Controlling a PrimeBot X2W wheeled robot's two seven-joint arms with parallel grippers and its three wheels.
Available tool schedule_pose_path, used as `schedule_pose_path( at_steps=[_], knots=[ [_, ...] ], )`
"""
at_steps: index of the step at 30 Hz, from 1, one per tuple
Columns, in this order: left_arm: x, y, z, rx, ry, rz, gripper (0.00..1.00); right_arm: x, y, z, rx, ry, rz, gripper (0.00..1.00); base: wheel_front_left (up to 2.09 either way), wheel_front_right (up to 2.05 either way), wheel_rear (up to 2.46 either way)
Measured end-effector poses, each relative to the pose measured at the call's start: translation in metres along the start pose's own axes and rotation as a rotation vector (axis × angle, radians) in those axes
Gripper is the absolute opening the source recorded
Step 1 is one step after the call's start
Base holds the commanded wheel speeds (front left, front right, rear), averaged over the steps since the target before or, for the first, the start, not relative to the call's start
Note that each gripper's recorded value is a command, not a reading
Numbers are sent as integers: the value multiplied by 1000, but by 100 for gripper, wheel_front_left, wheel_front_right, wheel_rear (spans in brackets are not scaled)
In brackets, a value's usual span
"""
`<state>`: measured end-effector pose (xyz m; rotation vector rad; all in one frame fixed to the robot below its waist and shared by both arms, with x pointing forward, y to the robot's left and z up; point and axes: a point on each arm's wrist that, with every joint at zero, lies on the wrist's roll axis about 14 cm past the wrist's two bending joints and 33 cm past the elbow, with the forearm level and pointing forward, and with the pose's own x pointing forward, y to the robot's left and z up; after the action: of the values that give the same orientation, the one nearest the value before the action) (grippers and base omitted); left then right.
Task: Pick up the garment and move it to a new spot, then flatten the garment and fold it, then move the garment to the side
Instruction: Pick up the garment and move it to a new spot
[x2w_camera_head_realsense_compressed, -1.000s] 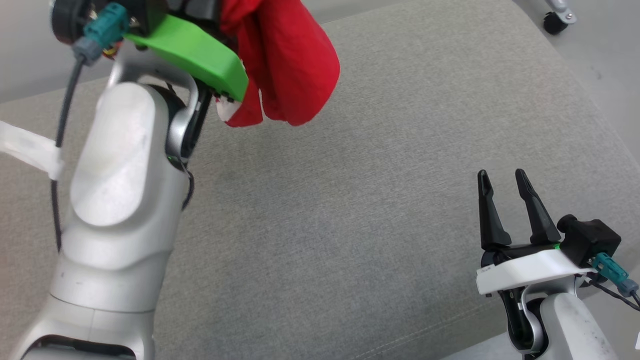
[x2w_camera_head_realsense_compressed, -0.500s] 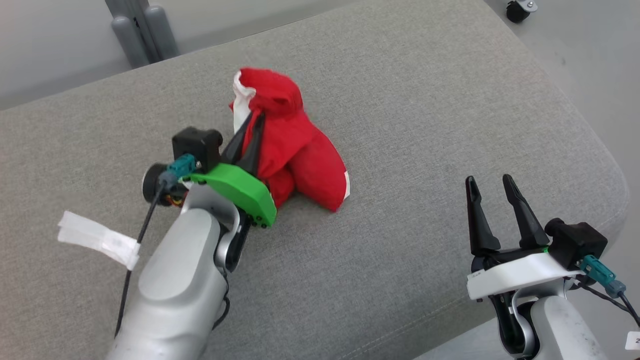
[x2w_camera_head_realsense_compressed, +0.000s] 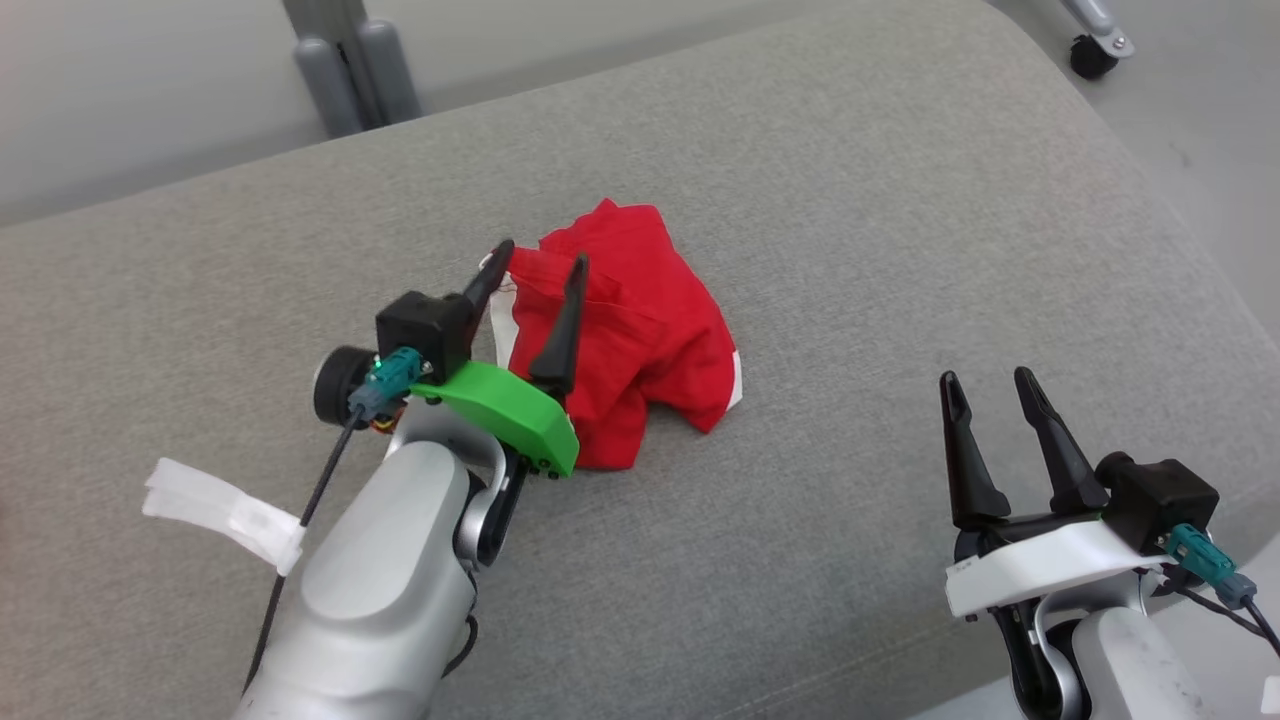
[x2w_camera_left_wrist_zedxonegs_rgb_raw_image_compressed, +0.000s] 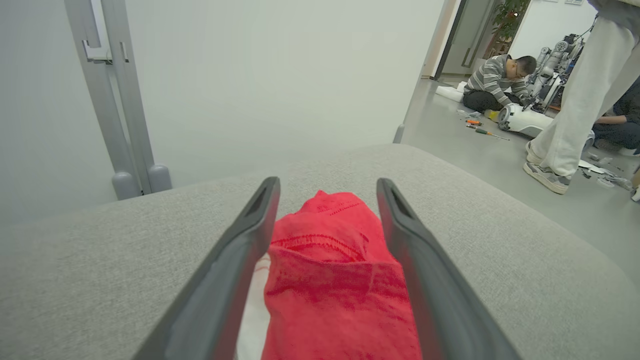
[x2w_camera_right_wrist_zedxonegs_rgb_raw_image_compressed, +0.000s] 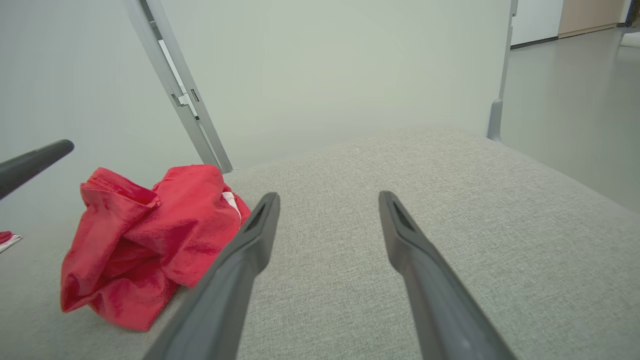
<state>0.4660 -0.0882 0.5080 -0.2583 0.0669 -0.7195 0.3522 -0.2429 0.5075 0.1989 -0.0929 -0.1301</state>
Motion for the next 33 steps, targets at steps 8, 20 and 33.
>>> schedule_pose_path(
  at_steps=[8,20,33],
  knots=[
    [-50,62,64,127,-185,200,100,7,31,-3,13,2,98,100,0,0,0],
    [-164,134,84,220,-247,500,100,17,71,-3,11,-5,232,100,0,0,0],
    [-240,143,59,186,-219,656,100,12,80,1,-18,-14,284,100,0,0,0]
  ],
)
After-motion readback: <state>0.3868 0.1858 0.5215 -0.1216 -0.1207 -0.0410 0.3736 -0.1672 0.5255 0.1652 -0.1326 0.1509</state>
